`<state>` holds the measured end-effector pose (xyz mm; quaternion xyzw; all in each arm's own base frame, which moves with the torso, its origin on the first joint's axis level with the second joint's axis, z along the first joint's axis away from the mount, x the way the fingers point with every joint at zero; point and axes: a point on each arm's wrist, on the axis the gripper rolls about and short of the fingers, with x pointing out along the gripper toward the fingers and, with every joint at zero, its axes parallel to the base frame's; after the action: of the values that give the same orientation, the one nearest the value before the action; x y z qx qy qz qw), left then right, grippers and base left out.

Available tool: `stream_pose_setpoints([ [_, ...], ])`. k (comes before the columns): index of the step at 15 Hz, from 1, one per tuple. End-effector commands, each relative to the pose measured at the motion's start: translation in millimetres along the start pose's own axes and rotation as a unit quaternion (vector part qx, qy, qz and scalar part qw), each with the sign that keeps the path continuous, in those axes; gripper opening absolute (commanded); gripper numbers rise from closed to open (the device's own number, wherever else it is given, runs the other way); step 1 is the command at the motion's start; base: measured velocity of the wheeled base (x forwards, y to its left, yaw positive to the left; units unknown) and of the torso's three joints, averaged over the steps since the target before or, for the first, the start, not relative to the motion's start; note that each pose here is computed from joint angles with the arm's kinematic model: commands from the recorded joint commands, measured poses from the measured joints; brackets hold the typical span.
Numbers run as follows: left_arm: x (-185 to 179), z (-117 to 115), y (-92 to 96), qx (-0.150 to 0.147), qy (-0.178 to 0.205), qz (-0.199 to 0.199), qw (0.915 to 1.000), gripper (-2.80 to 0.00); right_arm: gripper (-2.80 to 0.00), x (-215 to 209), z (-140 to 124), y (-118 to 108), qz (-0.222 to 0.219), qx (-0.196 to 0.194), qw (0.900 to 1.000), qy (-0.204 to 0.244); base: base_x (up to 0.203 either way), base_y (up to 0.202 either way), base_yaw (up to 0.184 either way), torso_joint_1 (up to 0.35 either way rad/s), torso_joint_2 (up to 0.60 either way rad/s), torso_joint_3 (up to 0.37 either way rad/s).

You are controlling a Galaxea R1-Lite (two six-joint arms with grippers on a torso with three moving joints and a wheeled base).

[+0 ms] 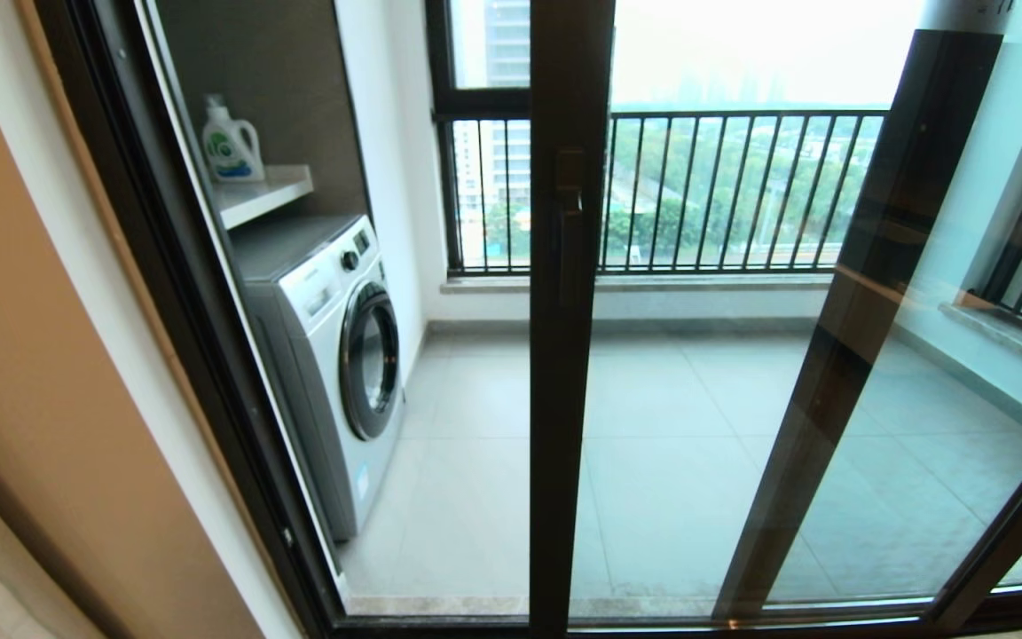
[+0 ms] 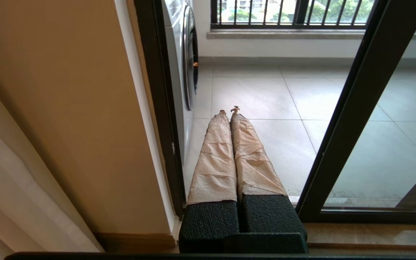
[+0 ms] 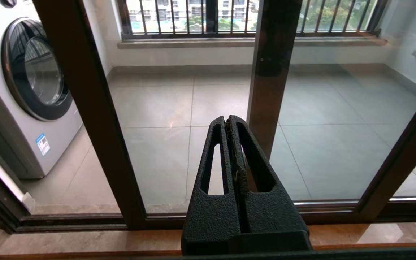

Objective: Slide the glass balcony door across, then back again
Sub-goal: Open the slid door

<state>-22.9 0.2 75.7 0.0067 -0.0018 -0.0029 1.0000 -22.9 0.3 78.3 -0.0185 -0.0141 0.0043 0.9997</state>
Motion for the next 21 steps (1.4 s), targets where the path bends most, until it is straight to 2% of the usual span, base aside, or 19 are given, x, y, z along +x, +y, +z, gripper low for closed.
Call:
stream_pose_setpoints([
  [1, 0.2, 0.1, 0.0, 0.0, 0.001, 0.0, 1.0, -2.8, -2.8, -1.9, 12.6, -0.5, 0.0, 0.011, 1.0, -0.012, 0.0, 0.0, 0.0, 0.0, 0.0, 0.0],
  [4, 0.2, 0.1, 0.0, 0.0, 0.001, 0.0, 1.0, -2.8, -2.8, 8.7, 64.4, -1.2, 0.032, 0.075, 0.997, 0.004, 0.0, 0.0, 0.0, 0.0, 0.0, 0.0],
  [6, 0.2, 0.1, 0.0, 0.0, 0.001, 0.0, 1.0, -2.8, -2.8, 29.4, 96.4, 0.2, 0.097, 0.109, 0.989, 0.04, 0.0, 0.0, 0.0, 0.0, 0.0, 0.0],
  [9, 0.2, 0.1, 0.0, 0.0, 0.001, 0.0, 1.0, -2.8, -2.8, 78.9, 130.7, 2.7, 0.162, 0.13, 0.974, 0.086, 0.0, 0.0, 0.0, 0.0, 0.0, 0.0],
  [12, 0.2, 0.1, 0.0, 0.0, 0.001, 0.001, 1.0, -2.8, -2.8, 142.0, 169.1, 9.4, 0.211, 0.132, 0.965, 0.08, 0.0, 0.0, 0.0, 0.0, 0.0, 0.0],
  [14, 0.2, 0.1, 0.0, 0.0, 0.001, 0.0, 1.0, -2.8, -2.8, 177.4, 195.2, 24.9, 0.256, 0.128, 0.956, 0.065, 0.0, 0.0, 0.0, 0.0, 0.0, 0.0],
  [16, 0.2, 0.1, 0.0, 0.0, 0.001, 0.001, 1.0, -2.8, -2.8, 193.1, 207.5, 54.9, 0.31, 0.116, 0.942, 0.06, 0.0, 0.0, 0.0, 0.0, 0.0, 0.0],
  [19, 0.2, 0.1, 0.0, 0.0, 0.001, 0.001, 1.0, -2.8, -2.8, 223.4, 208.1, 102.4, 0.302, 0.077, 0.947, 0.071, 0.0, 0.0, 0.0, 0.0, 0.0, 0.0],
  [21, 0.2, 0.1, 0.0, 0.0, 0.001, 0.0, 1.0, -2.8, -2.8, 237.7, 213.5, 120.5, 0.302, 0.069, 0.948, 0.067, 0.0, 0.0, 0.0, 0.0, 0.0, 0.0],
])
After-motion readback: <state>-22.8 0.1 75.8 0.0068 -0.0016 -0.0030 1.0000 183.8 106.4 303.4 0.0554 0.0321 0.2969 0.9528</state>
